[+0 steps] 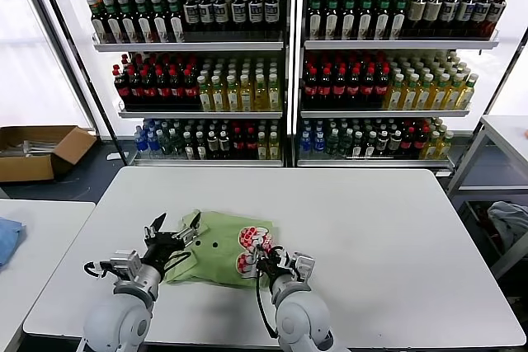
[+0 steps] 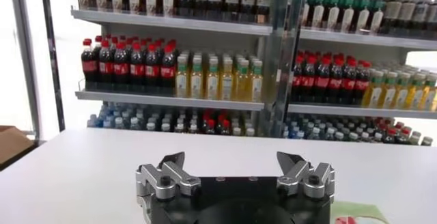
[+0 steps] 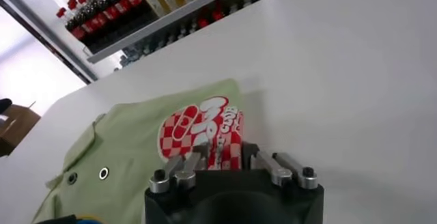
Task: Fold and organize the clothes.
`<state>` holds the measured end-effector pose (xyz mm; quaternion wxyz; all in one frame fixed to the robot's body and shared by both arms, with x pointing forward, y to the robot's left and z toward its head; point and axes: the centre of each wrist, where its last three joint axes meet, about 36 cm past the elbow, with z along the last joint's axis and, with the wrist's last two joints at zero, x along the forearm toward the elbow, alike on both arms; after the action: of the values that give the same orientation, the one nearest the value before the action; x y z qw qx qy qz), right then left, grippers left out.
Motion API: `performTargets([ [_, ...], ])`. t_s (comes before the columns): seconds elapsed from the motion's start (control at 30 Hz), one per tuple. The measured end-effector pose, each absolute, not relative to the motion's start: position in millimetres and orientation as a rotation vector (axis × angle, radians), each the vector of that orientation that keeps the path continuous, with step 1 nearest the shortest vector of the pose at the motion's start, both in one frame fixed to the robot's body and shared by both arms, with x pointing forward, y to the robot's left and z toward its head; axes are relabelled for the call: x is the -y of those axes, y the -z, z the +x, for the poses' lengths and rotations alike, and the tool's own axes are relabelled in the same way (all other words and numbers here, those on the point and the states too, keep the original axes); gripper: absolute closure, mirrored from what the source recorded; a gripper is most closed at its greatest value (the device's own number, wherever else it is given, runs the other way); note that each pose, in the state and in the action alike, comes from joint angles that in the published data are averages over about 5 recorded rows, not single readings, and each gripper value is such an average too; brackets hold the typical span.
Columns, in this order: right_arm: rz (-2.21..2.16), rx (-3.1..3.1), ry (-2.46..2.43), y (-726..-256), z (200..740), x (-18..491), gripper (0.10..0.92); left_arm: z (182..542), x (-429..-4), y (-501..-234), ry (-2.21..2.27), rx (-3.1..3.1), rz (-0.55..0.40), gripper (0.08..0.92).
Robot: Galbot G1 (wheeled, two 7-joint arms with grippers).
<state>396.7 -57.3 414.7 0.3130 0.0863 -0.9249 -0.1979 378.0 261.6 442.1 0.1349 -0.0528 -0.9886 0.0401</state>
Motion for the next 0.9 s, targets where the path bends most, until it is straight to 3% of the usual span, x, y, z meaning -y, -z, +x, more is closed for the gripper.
performTargets([
  [0.3, 0.226, 2.472, 0.451, -412, 395, 64, 0.905, 375, -261, -442, -0.127, 2.865, -0.135, 0.177],
  [0.73, 0.199, 2.599, 0.183, -424, 409, 158, 0.912, 368, -248, -446, -0.167, 2.865, -0.156, 0.177],
  [0.9, 0.186, 2.605, 0.058, -419, 410, 194, 0.838, 366, -246, -447, -0.177, 2.865, -0.155, 0.177],
])
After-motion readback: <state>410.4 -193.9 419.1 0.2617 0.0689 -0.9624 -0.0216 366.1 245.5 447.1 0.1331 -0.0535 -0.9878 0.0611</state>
